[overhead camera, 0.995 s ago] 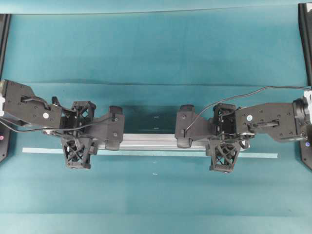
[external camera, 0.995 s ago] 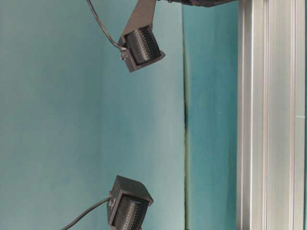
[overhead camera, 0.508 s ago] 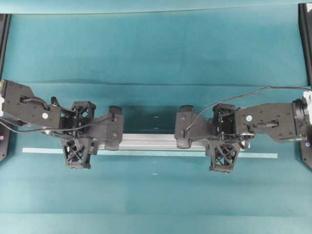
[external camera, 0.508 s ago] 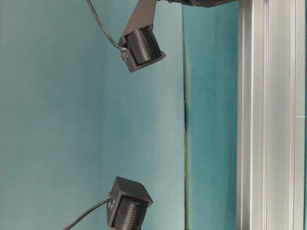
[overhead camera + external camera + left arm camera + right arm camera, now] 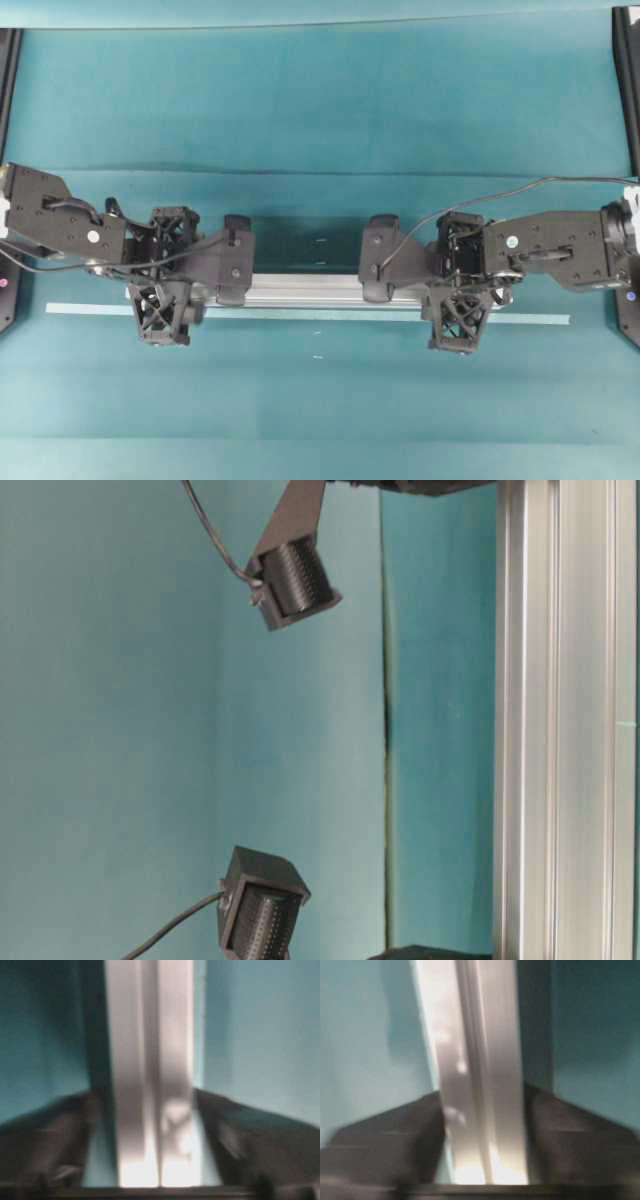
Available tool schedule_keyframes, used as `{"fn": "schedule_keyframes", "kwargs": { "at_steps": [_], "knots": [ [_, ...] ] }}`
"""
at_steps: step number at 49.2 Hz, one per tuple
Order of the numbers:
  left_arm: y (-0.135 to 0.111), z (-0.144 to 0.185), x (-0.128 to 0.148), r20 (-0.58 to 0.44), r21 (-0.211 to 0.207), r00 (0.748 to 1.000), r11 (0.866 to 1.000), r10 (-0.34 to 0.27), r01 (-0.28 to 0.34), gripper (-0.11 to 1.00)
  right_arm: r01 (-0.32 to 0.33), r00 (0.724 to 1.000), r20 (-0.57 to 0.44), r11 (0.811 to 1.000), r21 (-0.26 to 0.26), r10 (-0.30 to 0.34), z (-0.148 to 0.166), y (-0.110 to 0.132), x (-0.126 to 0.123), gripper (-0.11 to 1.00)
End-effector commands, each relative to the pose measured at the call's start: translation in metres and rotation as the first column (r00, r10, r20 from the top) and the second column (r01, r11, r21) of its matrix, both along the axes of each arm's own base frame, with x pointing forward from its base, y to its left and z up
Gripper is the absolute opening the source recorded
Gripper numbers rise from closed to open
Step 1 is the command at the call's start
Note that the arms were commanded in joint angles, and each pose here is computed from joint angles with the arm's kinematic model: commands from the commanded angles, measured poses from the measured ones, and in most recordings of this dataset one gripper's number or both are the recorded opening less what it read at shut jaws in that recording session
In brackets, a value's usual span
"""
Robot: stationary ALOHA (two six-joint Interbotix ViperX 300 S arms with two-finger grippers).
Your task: Lift the metal rail with both hands.
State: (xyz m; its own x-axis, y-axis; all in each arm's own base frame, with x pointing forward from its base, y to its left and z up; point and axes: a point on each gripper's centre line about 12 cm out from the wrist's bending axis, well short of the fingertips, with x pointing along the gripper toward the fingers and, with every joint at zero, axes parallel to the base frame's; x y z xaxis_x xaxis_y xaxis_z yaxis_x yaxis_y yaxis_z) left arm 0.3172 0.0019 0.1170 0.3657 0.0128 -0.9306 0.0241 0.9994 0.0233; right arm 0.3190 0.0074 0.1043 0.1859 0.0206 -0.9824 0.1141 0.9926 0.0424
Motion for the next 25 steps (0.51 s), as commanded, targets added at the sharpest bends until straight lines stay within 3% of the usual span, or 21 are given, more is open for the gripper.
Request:
{"fn": "schedule_keyframes", "kwargs": {
  "at_steps": [1,7,17,25],
  "knots": [
    [-0.001,0.004,0.002,0.018,0.001,1.0,1.0,-0.004,0.004,0.93,-0.003,1.0,0.015,1.0,0.003,0.003,0.001,0.002,0.004,0.8],
    [-0.001,0.004,0.002,0.02,0.002,1.0,1.0,-0.006,0.006,0.92,-0.008,0.999,0.034,1.0,0.002,0.008,0.001,0.002,0.005,0.99],
    [-0.001,0.006,0.001,0.023,0.005,1.0,1.0,-0.014,0.014,0.92,0.003,0.999,0.052,1.0,0.003,-0.003,0.004,0.0,0.007,0.99],
    [0.0,0.028,-0.002,0.069,0.006,0.998,1.0,-0.014,0.014,0.92,0.033,0.993,0.11,0.999,0.005,-0.033,0.025,-0.008,0.006,0.99]
  ]
}}
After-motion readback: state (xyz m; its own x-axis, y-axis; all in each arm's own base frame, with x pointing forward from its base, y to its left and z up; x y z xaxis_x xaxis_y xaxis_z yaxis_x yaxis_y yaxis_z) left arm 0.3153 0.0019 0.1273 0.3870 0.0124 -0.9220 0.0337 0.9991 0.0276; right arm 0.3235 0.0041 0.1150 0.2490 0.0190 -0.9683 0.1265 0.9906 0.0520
